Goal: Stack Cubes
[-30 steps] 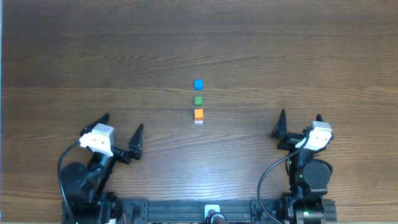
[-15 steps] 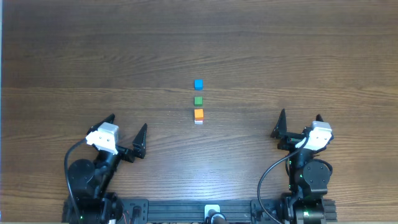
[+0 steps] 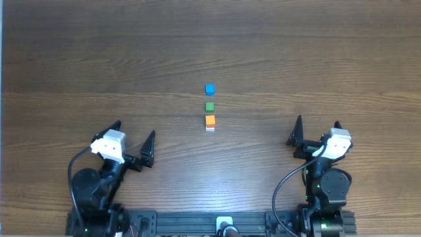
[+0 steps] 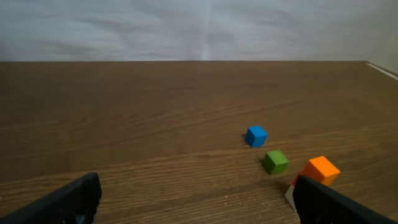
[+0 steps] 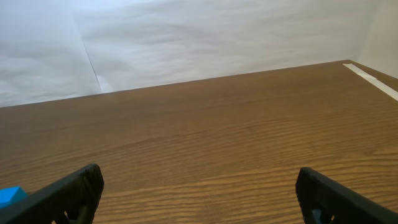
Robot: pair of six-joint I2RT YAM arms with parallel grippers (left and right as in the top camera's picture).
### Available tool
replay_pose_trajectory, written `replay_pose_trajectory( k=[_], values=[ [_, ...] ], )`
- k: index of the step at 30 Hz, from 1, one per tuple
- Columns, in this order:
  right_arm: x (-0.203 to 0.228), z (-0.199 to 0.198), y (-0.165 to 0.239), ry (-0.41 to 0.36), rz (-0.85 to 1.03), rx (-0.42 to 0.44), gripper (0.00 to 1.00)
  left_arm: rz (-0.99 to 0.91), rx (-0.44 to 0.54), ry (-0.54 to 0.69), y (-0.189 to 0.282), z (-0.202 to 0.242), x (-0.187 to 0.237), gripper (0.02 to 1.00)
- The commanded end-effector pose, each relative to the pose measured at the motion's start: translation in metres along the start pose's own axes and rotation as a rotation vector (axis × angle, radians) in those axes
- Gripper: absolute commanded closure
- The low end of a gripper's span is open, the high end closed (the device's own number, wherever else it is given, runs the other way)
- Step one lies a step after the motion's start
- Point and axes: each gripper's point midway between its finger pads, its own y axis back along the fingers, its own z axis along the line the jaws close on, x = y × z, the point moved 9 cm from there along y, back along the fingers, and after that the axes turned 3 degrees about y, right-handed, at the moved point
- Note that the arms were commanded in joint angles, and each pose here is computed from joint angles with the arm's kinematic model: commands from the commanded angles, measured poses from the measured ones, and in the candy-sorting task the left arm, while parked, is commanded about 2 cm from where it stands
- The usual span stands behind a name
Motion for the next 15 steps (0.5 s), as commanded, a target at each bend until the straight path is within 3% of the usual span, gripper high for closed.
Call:
replay_pose_trajectory(
  k=[1, 7, 9, 12, 15],
  values=[
    [0.001, 0.000, 0.000, -0.009, -0.002, 0.004, 0.009, 0.000, -0.007, 0.010, 0.000, 0.001, 0.002, 0.020],
    [-0.015, 0.001, 0.001, -0.026, -0.102, 0.000, 0.012, 0.000, -0.007, 0.010, 0.000, 0.001, 0.002, 0.018],
    [-0.025, 0.002, 0.003, -0.071, -0.135, -0.024, 0.007, 0.000, -0.007, 0.010, 0.000, 0.001, 0.002, 0.018],
    [-0.051, 0.005, 0.010, -0.059, -0.169, -0.055, 0.007, 0.000, -0.007, 0.010, 0.000, 0.001, 0.002, 0.018],
    [-0.092, 0.006, 0.018, 0.003, -0.208, -0.051, 0.009, 0.000, -0.007, 0.010, 0.000, 0.001, 0.002, 0.020]
  ],
)
